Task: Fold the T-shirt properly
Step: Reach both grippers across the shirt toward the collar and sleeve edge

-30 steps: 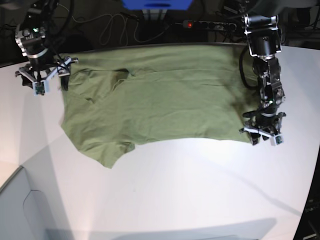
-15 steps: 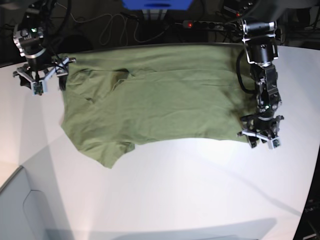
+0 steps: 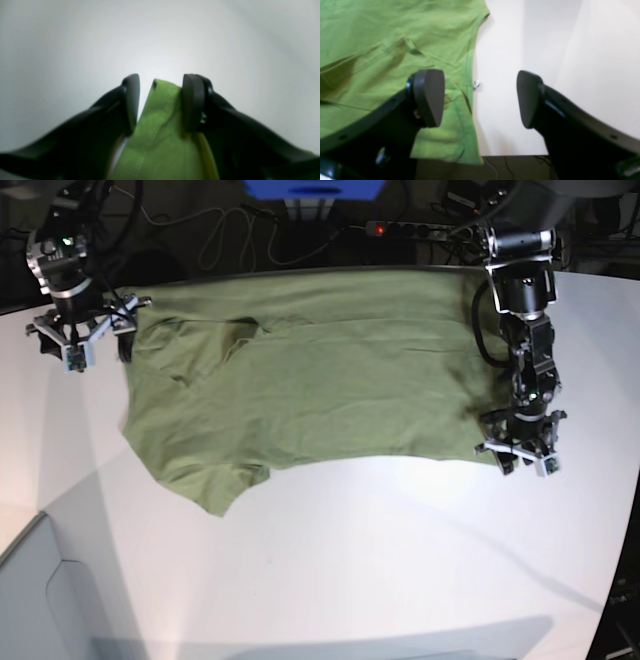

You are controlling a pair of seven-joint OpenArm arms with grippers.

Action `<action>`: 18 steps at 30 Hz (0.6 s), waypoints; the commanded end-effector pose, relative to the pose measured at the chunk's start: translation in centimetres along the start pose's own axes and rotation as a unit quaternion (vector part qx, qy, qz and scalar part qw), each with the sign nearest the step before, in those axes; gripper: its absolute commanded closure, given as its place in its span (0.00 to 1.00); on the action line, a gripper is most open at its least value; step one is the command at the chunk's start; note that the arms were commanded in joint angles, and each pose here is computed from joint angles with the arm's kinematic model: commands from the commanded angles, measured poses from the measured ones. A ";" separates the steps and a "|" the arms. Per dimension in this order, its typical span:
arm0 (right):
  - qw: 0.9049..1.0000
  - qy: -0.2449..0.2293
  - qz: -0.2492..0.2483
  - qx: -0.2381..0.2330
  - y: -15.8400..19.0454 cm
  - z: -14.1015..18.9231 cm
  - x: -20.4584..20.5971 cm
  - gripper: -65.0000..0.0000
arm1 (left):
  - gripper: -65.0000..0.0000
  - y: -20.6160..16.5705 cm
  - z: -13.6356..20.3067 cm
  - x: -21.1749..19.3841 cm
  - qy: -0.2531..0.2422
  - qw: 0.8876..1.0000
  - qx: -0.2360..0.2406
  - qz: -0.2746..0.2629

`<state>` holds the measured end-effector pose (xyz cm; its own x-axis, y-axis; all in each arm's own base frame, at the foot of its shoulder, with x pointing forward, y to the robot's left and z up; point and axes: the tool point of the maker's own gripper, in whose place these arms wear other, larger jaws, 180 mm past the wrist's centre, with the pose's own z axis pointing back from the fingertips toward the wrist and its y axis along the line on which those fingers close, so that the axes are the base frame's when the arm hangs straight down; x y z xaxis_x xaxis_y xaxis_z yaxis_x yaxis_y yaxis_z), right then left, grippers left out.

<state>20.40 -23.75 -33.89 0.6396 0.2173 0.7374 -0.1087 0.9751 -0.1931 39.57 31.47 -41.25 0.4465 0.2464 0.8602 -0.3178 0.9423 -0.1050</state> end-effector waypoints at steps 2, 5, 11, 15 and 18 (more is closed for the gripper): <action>0.999 -0.031 0.007 -0.005 -0.5 0.0 1.9 0.34 | 0.61 0.2 -0.2 1.0 -0.005 1.000 0.000 -0.001; 0.999 -0.038 0.010 -0.011 -1.0 -0.4 3.0 0.34 | 0.72 0.2 -0.1 1.0 -0.004 1.000 -0.001 -0.002; 0.998 -0.046 0.033 -0.019 -2.1 -2.3 7.6 0.33 | 0.89 0.2 -0.1 0.8 -0.002 1.000 -0.002 -0.002; 0.997 -0.066 0.042 -0.008 -1.7 -3.9 10.9 0.33 | 1.00 0.2 -0.1 0.8 -0.003 1.000 -0.002 -0.003; 0.998 -0.061 0.029 0.010 -1.3 -6.4 11.4 0.33 | 1.00 0.4 0.0 0.8 -0.004 1.000 0.002 0.000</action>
<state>32.00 -22.61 -30.79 0.5765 0.2642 0.7732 -0.1652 0.9644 -0.2063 39.37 31.65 -41.35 0.4454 0.2498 0.8598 -0.3184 0.9417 -0.1087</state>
